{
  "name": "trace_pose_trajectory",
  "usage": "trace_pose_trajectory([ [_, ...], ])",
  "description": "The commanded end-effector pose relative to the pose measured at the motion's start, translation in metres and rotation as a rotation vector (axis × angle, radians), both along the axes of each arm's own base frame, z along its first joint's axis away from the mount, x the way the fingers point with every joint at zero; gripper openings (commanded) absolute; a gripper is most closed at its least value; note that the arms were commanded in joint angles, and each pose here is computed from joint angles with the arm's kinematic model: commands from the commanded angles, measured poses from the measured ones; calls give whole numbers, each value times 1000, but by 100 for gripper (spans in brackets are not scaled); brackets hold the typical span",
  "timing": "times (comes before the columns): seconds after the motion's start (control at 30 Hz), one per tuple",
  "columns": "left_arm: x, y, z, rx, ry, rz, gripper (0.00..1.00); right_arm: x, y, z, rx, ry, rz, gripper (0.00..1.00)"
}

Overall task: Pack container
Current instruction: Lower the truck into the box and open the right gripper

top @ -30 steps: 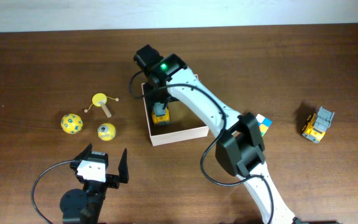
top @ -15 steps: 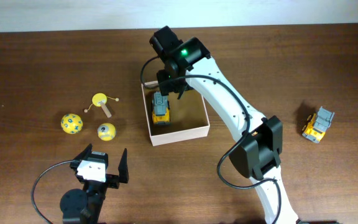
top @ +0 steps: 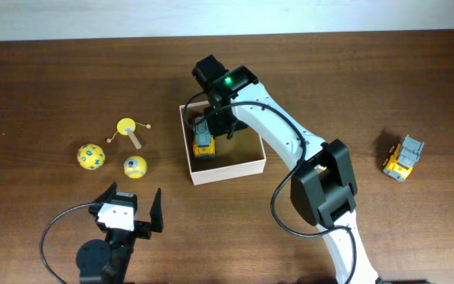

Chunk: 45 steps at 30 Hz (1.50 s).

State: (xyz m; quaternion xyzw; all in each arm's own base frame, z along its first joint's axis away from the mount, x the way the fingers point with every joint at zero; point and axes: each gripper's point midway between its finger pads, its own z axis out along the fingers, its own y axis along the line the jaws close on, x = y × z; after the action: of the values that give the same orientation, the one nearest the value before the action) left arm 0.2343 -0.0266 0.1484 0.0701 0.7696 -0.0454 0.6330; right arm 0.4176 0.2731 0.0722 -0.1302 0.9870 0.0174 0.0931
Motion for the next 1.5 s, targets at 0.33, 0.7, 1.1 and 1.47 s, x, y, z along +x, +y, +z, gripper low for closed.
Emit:
trace_pose_trajectory([
  [0.33, 0, 0, 0, 13, -7, -7, 99, 6, 2, -21, 21, -39, 3, 38],
  [0.7, 0, 0, 0, 14, -7, -7, 99, 11, 25, -18, 125, -51, 65, 39],
  [1.1, 0, 0, 0, 14, -7, -7, 99, 2, 38, -17, 180, -18, 132, 38],
  [1.47, 0, 0, 0, 13, -7, -7, 99, -1, 16, -22, 80, -5, 52, 39],
])
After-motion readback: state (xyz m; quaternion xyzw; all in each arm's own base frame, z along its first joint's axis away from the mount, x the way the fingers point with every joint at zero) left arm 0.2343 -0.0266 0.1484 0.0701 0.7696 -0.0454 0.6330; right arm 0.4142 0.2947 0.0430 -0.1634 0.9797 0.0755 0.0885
